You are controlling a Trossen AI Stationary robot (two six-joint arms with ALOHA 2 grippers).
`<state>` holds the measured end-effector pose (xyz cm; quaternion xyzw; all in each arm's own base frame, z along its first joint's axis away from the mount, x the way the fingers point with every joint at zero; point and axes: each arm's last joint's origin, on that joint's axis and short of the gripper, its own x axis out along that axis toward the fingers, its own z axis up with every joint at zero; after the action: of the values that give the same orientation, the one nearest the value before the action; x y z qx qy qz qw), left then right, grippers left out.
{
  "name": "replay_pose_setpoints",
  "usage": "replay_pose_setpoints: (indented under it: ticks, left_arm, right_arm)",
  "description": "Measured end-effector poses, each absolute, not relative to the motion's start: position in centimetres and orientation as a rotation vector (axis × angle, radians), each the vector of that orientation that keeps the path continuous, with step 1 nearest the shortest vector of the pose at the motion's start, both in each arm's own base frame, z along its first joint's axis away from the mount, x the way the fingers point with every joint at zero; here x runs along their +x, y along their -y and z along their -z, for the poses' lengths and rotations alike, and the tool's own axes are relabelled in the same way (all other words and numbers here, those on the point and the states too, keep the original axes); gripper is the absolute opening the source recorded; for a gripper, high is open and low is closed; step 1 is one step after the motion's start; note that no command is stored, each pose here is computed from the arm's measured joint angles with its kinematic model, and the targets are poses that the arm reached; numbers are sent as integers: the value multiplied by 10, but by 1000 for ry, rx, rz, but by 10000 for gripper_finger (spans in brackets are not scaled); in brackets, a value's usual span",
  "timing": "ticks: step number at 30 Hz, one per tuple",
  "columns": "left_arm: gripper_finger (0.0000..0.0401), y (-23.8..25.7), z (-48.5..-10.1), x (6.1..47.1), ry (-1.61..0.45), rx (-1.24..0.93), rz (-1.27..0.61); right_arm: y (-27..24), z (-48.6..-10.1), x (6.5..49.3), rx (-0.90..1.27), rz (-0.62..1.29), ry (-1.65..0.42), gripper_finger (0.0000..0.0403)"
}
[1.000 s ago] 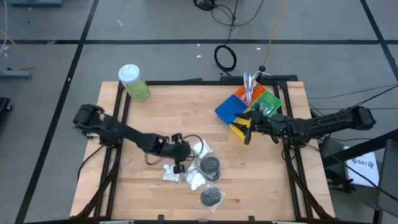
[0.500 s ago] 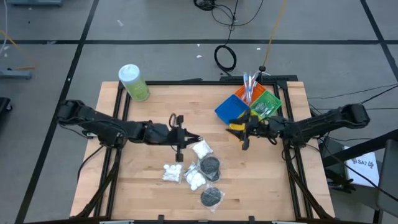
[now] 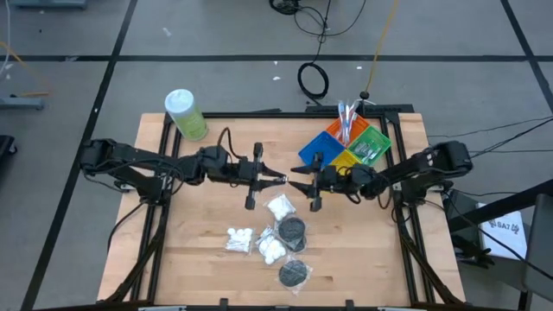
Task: Pick & Place Travel size toiletries
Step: Put the nail cutter into the green bin
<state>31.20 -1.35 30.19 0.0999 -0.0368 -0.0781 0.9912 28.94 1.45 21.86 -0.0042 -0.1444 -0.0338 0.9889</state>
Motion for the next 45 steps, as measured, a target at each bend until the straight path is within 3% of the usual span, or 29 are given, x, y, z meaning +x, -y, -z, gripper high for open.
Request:
replay_pose_setpoints:
  ticks: [6, 17, 22, 27, 32, 38, 45]
  left_arm:
    - [33, 10, -301, 312, 61, 194, 150]
    - [33, 11, -300, 312, 56, 199, 178]
    - [33, 11, -299, 312, 47, 200, 178]
    - [33, 11, -298, 312, 29, 193, 177]
    - [34, 11, -297, 312, 10, 134, 180]
    - [105, 12, -293, 313, -56, 41, 101]
    - [221, 26, -310, 314, -124, 159, -111]
  right_arm:
    - [-20, -228, 317, -30, -60, 294, 182]
    - [-21, -236, 335, -66, -57, 293, 170]
    - [-21, -235, 335, -82, -54, 290, 128]
    - [-21, -235, 335, -127, -47, 285, 47]
    - [-21, -234, 335, -158, -41, 280, 38]
    - [-20, -226, 337, -142, -42, 186, 38]
    - [-15, -212, 338, -166, 71, 20, 38]
